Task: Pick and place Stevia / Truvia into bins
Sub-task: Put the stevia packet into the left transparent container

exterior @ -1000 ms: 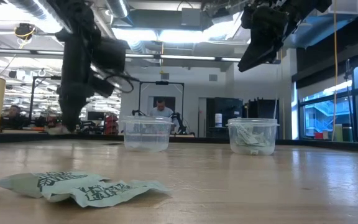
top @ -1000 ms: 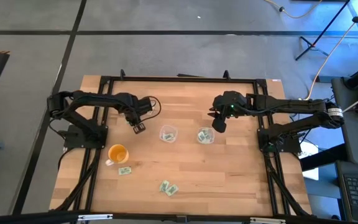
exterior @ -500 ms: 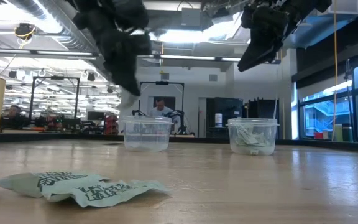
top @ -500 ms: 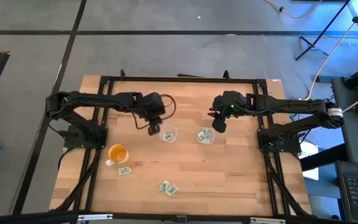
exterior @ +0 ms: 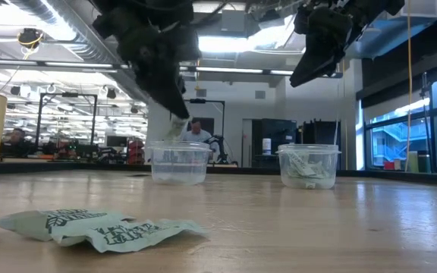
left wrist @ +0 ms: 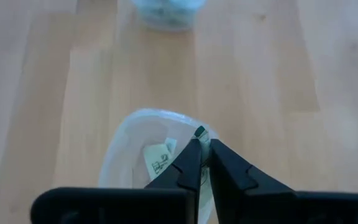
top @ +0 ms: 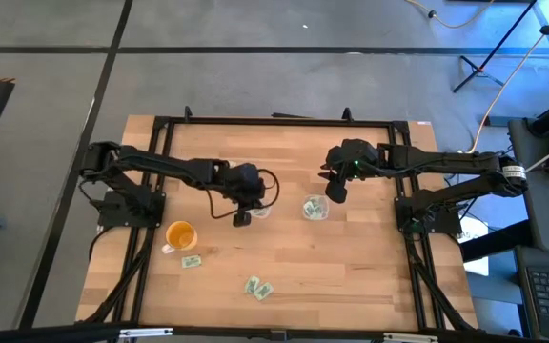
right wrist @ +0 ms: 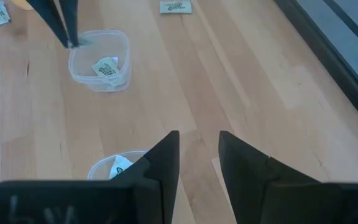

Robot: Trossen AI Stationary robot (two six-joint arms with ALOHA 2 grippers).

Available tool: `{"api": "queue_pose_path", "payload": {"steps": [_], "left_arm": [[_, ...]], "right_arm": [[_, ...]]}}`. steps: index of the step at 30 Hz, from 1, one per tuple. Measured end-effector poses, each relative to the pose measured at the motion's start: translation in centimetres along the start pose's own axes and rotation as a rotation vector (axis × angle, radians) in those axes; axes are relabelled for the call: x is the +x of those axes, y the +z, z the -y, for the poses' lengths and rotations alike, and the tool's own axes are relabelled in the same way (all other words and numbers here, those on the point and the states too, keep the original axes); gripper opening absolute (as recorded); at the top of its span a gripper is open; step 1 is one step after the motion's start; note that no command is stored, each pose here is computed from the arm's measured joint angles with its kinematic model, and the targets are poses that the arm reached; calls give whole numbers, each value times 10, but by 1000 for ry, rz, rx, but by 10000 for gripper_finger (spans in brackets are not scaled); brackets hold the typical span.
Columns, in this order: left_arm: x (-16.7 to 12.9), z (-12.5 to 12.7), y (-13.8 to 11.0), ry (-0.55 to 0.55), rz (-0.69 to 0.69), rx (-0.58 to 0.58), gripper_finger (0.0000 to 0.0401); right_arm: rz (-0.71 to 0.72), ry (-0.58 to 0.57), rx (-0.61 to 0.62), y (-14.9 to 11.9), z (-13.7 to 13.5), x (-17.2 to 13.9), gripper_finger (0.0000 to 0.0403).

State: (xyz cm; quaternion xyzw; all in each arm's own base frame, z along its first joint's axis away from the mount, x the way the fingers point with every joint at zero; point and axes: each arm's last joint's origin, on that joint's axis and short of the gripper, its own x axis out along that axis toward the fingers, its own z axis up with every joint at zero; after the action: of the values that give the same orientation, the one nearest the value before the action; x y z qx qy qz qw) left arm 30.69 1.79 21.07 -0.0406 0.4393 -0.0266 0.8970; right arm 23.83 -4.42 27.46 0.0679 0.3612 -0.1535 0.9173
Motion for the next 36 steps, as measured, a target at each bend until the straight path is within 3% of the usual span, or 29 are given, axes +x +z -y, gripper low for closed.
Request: {"api": "queue_pose_path", "payload": {"steps": [7, 12, 26, 30, 33, 36], "left_arm": [[18, -5, -6, 107, -62, -1, 18], [27, -8, -10, 108, -91, -10, 19], [5, -6, 4, 118, -83, 35, 85], [-15, -12, 4, 271, -170, 41, 93], [-26, -25, -2, 407, -229, -30, 98], [-31, -41, -9, 424, -269, -131, 102]], "right_arm": [[0, 0, 1, 0, 0, 0, 116], [0, 0, 2, 0, 0, 0, 116], [-11, -1, 1, -1, 0, 0, 116], [-20, -3, 1, -2, 0, 0, 116], [-23, -3, 0, -2, 0, 0, 116], [-23, -3, 0, -2, 0, 0, 116]]}}
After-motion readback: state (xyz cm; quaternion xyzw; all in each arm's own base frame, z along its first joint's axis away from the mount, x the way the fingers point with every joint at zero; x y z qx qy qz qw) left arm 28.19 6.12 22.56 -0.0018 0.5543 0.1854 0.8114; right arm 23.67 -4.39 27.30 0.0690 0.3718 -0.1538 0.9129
